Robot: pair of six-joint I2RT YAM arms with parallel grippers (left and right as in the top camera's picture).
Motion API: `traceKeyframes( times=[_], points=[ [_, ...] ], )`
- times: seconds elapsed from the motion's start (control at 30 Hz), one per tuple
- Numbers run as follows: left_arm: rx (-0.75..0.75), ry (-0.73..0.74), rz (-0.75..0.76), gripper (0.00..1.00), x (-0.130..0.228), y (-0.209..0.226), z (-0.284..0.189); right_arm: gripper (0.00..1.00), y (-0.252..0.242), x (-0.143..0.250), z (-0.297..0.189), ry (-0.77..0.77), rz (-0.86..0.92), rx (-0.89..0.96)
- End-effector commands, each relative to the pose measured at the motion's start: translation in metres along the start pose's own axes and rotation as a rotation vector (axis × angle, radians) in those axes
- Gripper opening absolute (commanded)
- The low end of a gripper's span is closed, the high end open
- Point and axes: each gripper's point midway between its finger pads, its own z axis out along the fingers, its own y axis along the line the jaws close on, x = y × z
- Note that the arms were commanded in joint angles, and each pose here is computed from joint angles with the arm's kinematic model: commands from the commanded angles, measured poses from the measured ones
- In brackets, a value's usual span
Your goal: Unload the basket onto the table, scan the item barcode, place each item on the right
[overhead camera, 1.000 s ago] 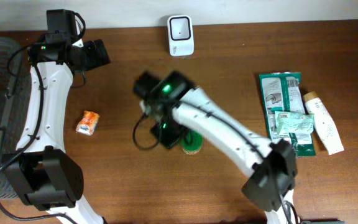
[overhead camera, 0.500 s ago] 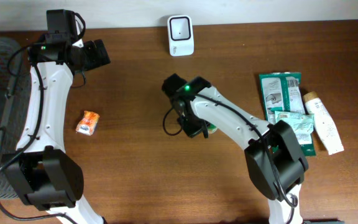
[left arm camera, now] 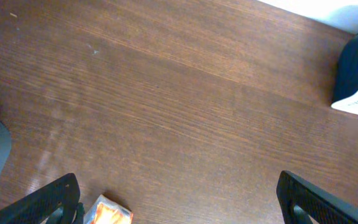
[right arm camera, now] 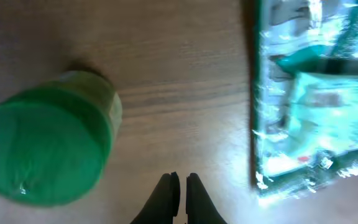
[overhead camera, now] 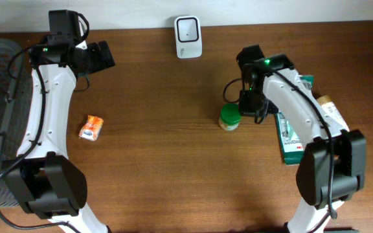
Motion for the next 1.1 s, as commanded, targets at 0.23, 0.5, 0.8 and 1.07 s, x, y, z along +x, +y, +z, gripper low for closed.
traceKeyframes(
  times=[0.23, 0.5, 0.8, 1.07],
  points=[
    [0.003, -0.004, -0.012, 0.99, -0.002, -0.001, 0.0, 0.04, 0.098, -0.029, 0.021, -0.202, -0.33, -0.513],
    [0.002, -0.005, -0.012, 0.99, -0.002, -0.001, 0.0, 0.05, 0.174, -0.028, -0.03, -0.384, -0.635, -0.662],
    [0.003, -0.005, -0.012, 0.99, -0.002, -0.001, 0.0, 0.05, 0.234, 0.046, -0.028, -0.257, -0.52, -0.462],
    [0.003, -0.005, -0.012, 0.99, -0.002, -0.001, 0.0, 0.04, 0.162, 0.026, 0.009, -0.224, -0.536, -0.117]
  ],
)
